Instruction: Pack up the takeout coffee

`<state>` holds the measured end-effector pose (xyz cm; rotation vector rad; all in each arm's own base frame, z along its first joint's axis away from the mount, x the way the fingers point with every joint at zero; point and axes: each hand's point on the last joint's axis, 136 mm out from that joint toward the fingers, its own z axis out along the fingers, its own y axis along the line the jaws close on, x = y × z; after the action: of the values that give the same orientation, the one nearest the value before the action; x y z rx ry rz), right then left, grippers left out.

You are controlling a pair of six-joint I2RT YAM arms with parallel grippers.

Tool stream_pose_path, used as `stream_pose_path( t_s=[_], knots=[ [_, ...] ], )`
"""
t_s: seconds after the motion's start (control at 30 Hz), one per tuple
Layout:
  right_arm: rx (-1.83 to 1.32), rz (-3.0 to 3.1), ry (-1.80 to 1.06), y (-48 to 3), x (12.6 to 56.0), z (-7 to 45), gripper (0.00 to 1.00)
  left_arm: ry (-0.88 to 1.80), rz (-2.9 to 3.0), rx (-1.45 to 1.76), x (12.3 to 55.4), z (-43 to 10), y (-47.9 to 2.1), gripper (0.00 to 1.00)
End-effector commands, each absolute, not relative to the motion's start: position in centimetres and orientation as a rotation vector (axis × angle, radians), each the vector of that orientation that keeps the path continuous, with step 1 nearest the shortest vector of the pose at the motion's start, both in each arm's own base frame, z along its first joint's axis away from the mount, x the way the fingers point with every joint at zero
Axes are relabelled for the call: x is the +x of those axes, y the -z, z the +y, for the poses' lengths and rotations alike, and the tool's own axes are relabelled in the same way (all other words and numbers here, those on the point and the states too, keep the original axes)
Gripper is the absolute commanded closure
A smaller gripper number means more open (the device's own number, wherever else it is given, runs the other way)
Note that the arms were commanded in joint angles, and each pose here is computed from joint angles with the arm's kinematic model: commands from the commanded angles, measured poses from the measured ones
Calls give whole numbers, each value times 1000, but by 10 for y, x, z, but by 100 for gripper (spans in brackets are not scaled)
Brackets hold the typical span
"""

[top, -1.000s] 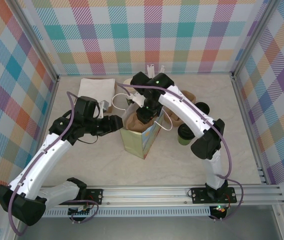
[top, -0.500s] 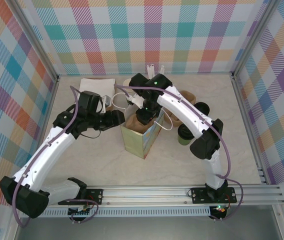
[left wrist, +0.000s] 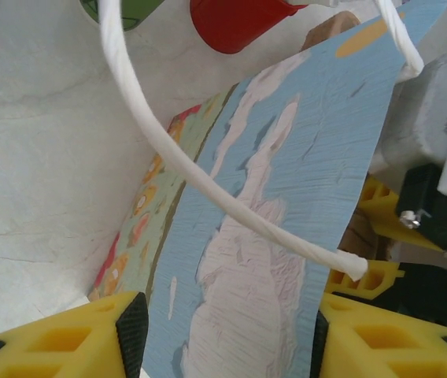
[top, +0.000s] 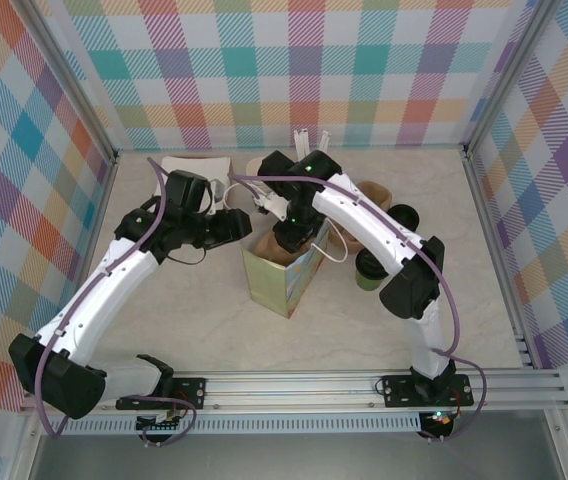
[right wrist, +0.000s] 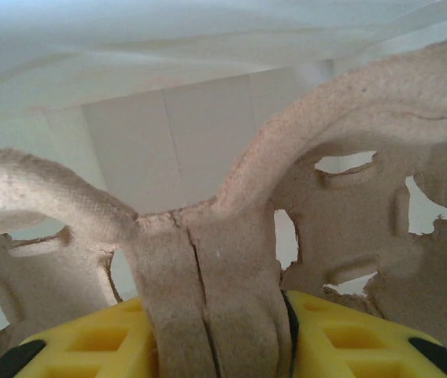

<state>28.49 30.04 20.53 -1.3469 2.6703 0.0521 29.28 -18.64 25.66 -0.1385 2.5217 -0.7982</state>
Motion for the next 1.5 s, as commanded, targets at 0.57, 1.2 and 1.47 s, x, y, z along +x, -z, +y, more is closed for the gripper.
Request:
stream_pose_path(
  t_s=[0.57,1.2,1.47],
  knots=[
    [-1419,2711,-23,-194,276,297,55,870,2466,-105,300,-193,-276,50],
    [-1365,2646,-63,-215,284,305,30,924,2466,-93,295,-198,-277,48],
    [-1320,2586,-80,-236,289,306,22,919,2471,-96,295,-197,-276,43]
  ],
)
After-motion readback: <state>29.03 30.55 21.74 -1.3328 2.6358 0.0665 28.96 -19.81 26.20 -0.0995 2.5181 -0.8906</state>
